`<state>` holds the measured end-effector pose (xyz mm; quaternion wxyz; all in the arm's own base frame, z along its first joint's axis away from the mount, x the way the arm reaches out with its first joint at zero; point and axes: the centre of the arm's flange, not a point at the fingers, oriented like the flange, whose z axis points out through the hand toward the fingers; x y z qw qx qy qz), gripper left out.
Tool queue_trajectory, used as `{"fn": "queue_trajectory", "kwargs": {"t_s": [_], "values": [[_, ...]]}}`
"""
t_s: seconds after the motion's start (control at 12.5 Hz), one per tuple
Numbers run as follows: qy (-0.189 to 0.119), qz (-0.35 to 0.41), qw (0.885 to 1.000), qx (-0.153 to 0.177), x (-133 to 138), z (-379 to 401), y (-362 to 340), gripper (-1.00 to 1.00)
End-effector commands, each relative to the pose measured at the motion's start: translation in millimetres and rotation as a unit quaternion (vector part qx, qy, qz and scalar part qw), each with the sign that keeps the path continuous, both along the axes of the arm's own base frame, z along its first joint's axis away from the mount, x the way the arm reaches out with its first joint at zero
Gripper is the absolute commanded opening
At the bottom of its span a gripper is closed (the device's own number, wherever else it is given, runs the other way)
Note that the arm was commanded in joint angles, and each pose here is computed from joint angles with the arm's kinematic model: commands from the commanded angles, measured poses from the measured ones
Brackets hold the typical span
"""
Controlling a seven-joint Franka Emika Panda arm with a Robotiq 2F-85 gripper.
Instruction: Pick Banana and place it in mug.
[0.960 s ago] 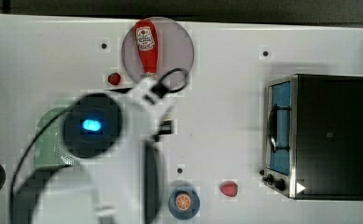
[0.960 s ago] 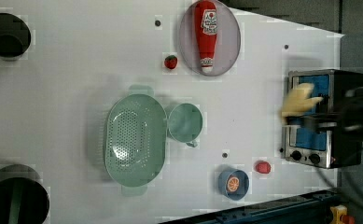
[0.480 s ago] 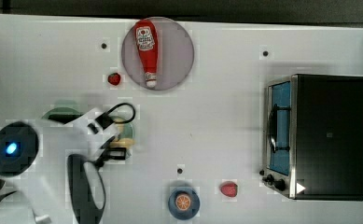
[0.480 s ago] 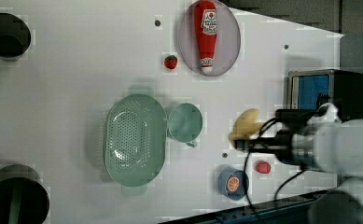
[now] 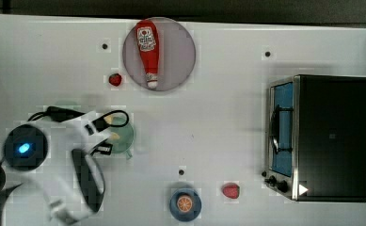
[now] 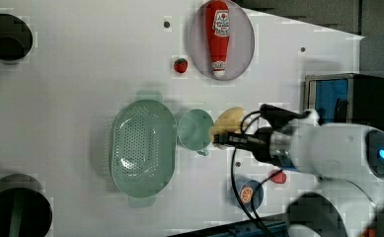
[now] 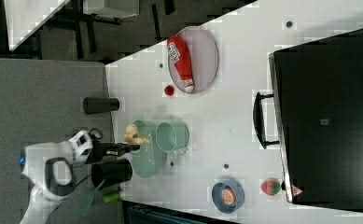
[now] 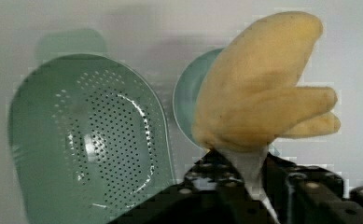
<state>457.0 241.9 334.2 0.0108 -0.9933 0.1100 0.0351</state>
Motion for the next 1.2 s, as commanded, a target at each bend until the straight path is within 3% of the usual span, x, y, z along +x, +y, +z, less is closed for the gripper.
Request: {"fn": "queue_trajectory", "kwargs": {"t_s": [0.08,0.48,0.88,1.2], "values": [[0.003,-0.058,0.998,0.016,5.1,-43.0,-11.1,-0.08],[-0.026,-0.067,0.997,0.03,7.8,-49.5,-17.2,1.0],[-0.075,-0.091,0.992,0.033,28.5,7.6,-39.2,1.0],[-0.057,-0.163,0.985,0.0,40.3,112.9,-118.4,1.0]]}}
